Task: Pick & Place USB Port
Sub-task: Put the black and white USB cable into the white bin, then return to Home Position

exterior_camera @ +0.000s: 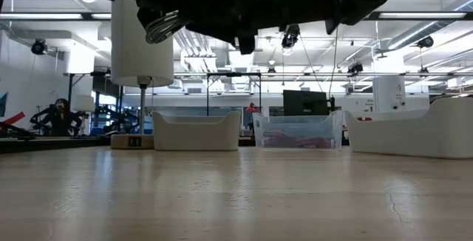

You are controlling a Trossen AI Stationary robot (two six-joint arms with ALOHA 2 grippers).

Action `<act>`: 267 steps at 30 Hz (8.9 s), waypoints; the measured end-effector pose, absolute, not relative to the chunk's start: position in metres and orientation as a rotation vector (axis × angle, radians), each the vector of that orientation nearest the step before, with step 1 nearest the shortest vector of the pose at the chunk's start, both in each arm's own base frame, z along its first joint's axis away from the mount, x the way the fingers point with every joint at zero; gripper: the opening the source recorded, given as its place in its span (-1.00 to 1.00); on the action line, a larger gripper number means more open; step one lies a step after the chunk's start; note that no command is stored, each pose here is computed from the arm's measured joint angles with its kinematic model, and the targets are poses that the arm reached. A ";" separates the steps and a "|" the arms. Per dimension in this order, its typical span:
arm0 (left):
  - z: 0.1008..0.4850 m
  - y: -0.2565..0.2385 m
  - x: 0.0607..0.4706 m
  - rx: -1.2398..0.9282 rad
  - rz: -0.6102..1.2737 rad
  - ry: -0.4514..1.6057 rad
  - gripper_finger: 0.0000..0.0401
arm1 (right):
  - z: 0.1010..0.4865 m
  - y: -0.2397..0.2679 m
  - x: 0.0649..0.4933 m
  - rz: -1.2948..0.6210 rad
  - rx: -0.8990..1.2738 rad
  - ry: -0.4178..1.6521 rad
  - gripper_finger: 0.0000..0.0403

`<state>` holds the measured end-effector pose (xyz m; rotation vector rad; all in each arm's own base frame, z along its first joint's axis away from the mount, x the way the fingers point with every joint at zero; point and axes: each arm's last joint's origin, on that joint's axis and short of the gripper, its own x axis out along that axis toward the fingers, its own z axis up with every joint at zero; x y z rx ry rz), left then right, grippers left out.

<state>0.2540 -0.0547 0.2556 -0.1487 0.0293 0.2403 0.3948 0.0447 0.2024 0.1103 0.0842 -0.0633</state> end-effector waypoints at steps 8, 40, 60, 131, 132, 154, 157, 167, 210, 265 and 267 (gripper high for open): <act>0.255 -0.057 0.254 -0.155 0.233 0.035 -0.95 | 0.205 0.045 0.395 -0.063 0.113 0.062 -0.29; 0.238 -0.056 0.251 -0.117 0.240 0.203 -0.43 | 0.225 0.040 0.363 -0.160 0.197 0.366 -0.83; 0.237 -0.053 0.251 -0.079 0.325 0.206 -0.39 | 0.288 0.008 0.185 -0.721 0.477 0.939 -0.83; 0.237 -0.053 0.251 -0.095 0.325 0.205 -0.39 | 0.220 0.002 0.189 -0.855 0.515 1.343 -0.28; 0.237 -0.053 0.251 -0.092 0.325 0.205 -0.39 | 0.224 0.002 0.191 -0.845 0.519 1.330 -0.29; 0.280 -0.035 0.178 0.047 0.276 0.211 -0.67 | 0.308 0.020 0.190 -0.032 0.017 0.583 -0.40; 0.279 -0.034 0.171 0.035 0.246 0.123 -0.68 | 0.300 0.019 0.176 -0.015 0.004 0.501 -0.43; 0.265 -0.027 0.147 0.034 0.234 0.026 -0.69 | 0.263 0.012 0.128 -0.017 0.062 0.246 -0.50; 0.193 -0.016 0.104 -0.005 0.207 -0.237 -0.70 | 0.177 0.010 0.094 0.075 0.104 -0.019 -0.64; 0.182 -0.017 0.107 -0.006 0.192 -0.133 -0.70 | 0.170 0.011 0.096 0.079 0.098 -0.003 -0.66; 0.181 -0.017 0.107 -0.006 0.192 -0.133 -0.70 | 0.170 0.011 0.096 0.079 0.098 -0.003 -0.66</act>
